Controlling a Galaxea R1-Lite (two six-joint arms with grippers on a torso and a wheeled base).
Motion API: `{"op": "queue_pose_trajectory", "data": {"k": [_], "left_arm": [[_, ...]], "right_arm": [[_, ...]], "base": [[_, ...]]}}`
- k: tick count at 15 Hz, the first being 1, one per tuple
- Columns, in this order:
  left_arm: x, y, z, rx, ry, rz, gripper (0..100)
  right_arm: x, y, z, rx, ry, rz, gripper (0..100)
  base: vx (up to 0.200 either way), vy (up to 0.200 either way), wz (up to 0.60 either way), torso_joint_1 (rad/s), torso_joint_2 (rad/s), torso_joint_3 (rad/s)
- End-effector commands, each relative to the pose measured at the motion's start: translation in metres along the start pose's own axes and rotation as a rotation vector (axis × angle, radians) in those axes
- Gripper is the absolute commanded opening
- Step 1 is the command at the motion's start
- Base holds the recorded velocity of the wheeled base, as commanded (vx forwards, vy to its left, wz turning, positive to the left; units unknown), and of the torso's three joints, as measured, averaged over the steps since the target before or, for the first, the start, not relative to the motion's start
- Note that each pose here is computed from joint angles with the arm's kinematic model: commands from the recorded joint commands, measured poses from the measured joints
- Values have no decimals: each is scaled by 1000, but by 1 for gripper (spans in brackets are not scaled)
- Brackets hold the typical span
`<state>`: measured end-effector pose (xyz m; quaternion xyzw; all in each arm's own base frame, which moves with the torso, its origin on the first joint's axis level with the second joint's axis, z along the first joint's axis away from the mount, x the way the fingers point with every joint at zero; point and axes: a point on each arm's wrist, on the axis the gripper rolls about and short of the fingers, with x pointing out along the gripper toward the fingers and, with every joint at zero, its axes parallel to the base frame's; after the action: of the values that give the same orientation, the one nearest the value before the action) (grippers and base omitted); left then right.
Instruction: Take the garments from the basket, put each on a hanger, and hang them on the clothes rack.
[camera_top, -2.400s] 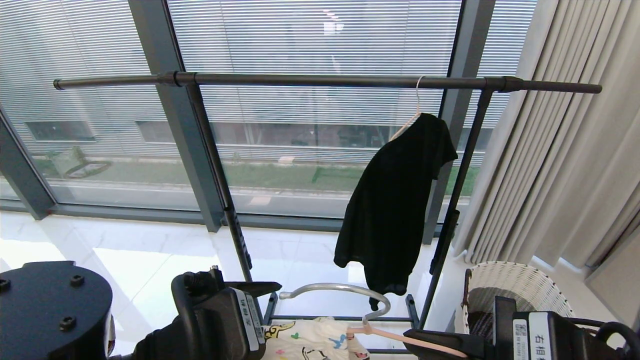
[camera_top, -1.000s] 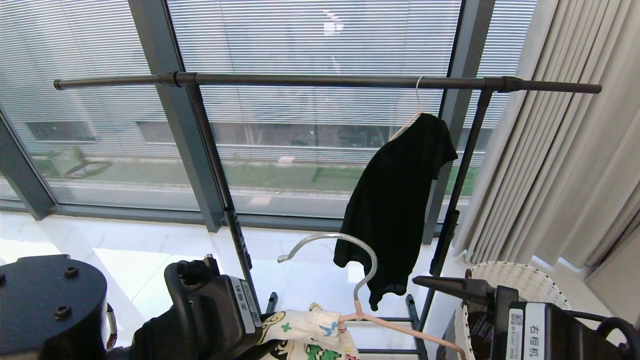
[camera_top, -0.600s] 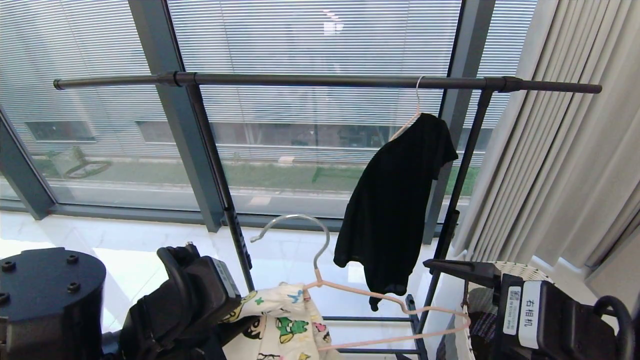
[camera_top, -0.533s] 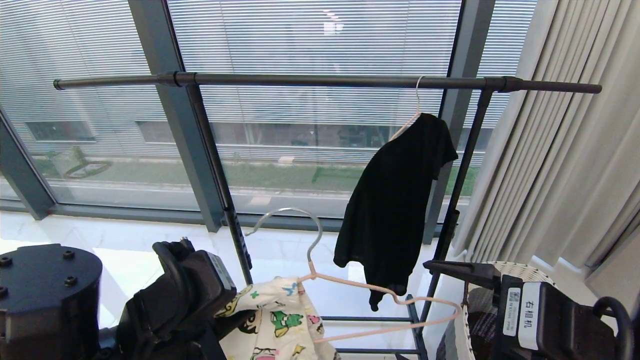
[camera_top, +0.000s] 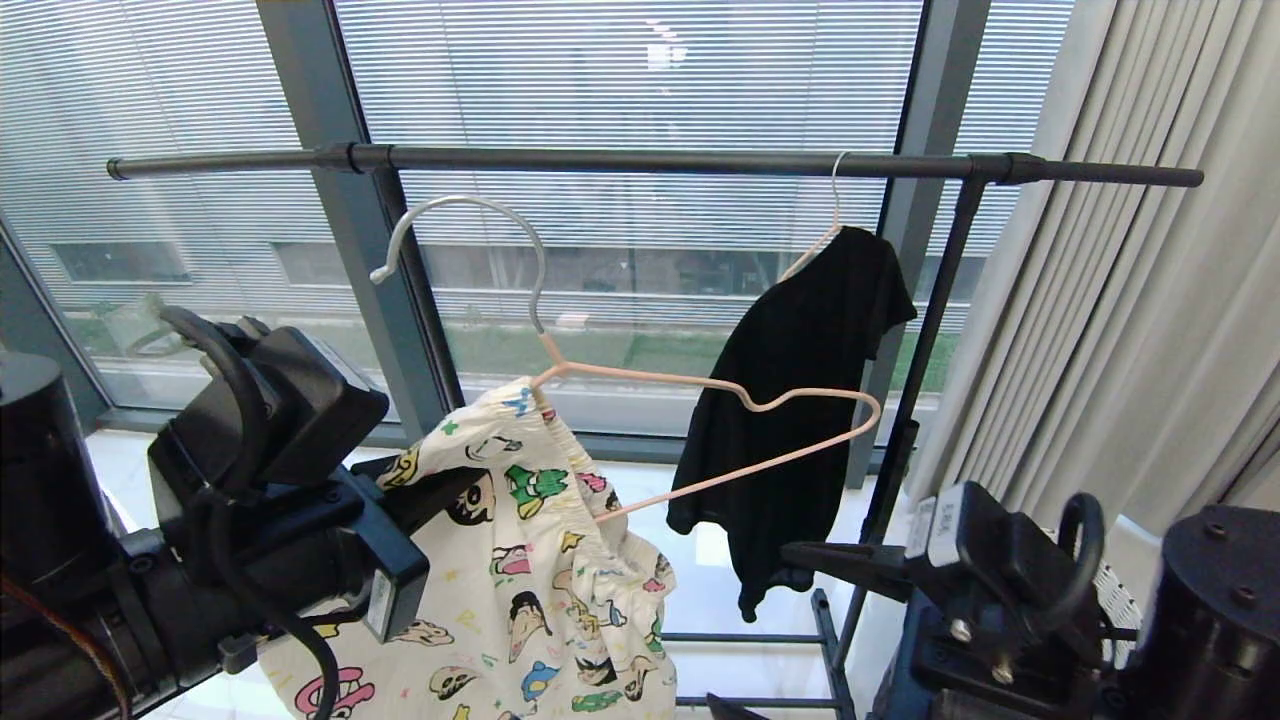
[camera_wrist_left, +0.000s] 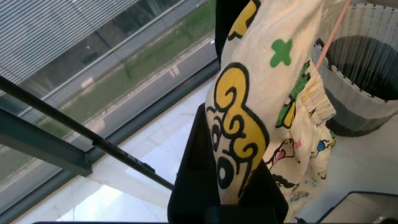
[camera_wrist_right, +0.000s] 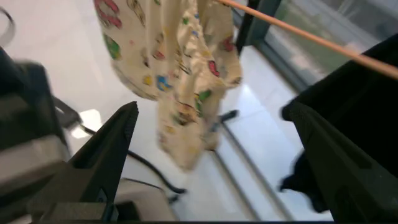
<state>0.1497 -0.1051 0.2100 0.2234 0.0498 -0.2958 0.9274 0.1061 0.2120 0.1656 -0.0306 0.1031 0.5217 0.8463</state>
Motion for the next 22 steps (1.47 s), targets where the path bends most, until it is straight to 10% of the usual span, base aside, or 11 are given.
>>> {"op": "queue_pose_trajectory", "data": {"k": [1,4,22], "left_arm": [[-3,2,4,-1,-19,9,0],[-3,2,6,3,-29,5,0],[0,-4,11,9,-43,-30,0]], "right_arm": [[36,8,-1,114,23,-36,100],[73,5,2,243,-24,-190,100],[78,-26,-1,211,-14,-292,100]], "base": [[0,0,0,0,0,0],[0,0,0,0,0,0],[0,0,0,0,0,0]]}}
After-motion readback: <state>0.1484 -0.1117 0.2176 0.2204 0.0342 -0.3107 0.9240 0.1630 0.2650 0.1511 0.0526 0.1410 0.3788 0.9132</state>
